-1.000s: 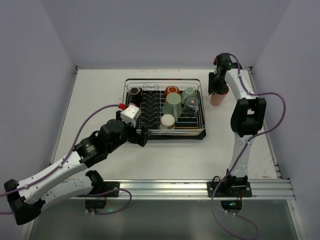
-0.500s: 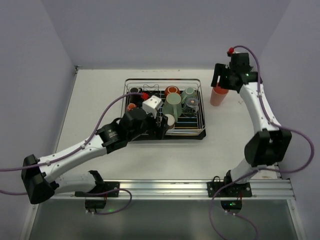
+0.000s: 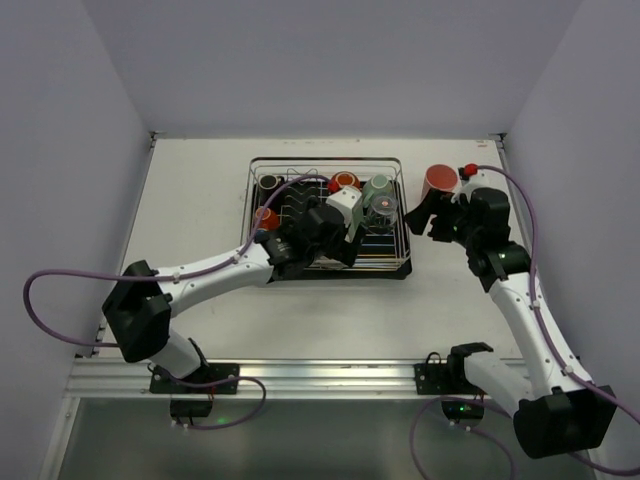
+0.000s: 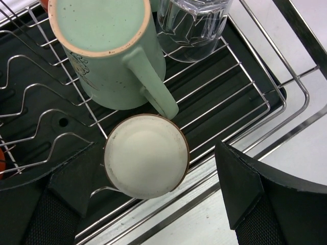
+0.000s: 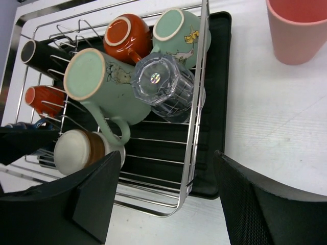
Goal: Unload the cups from the dish rack
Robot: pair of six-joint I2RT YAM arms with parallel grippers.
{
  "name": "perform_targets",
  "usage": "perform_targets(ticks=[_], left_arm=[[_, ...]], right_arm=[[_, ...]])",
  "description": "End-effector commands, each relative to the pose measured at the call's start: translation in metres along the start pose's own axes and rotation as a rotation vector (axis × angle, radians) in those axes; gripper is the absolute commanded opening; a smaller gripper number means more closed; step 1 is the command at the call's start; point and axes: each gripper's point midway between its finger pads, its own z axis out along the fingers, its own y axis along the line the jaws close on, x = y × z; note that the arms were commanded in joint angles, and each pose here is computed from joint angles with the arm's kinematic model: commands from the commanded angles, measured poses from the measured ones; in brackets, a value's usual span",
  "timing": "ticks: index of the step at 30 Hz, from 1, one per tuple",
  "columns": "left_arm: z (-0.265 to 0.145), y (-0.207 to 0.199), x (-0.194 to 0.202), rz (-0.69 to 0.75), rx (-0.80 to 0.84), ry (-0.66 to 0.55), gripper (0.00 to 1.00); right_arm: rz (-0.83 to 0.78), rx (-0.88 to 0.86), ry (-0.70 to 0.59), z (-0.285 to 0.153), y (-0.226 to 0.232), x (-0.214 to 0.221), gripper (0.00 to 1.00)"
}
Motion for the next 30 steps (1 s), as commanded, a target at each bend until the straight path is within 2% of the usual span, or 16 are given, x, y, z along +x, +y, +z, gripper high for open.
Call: perform_targets(ticks=[1,17,20,23,24,26,30], left_arm=[[0.004,-0.001,-0.034,-0.020,-0.022,-0.088,1.00],[0.023,0.016,0.005,0.010,-0.118,-0.026,1.00],[0.025,0.015,0.010,0.011,-0.109,-0.016,0.95],[0.024,0.014,0.010,0.008,-0.100,-0.027,0.87],[0.023,0.014,0.007,0.006,-0.095,-0.040,0.77],[0.017,0.015,-0.003,0.002,-0.095,-0.071,0.63],[0.002,0.017,-0.036,-0.013,-0.097,-0.167,0.54]], right_arm=[[-0.001,-0.116,-0.094,-0.011,0.027,-0.022,0.75],[0.010,-0.125,-0.043,0.001,0.024,-0.007,0.75],[0.014,-0.116,-0.037,0.004,0.022,-0.004,0.75],[0.012,-0.119,-0.044,0.002,0.022,-0.004,0.75],[0.014,-0.121,-0.046,0.001,0.023,-0.005,0.75],[0.012,-0.129,-0.053,-0.001,0.026,-0.007,0.75],[0.028,-0.153,-0.063,-0.004,0.032,-0.009,0.75]])
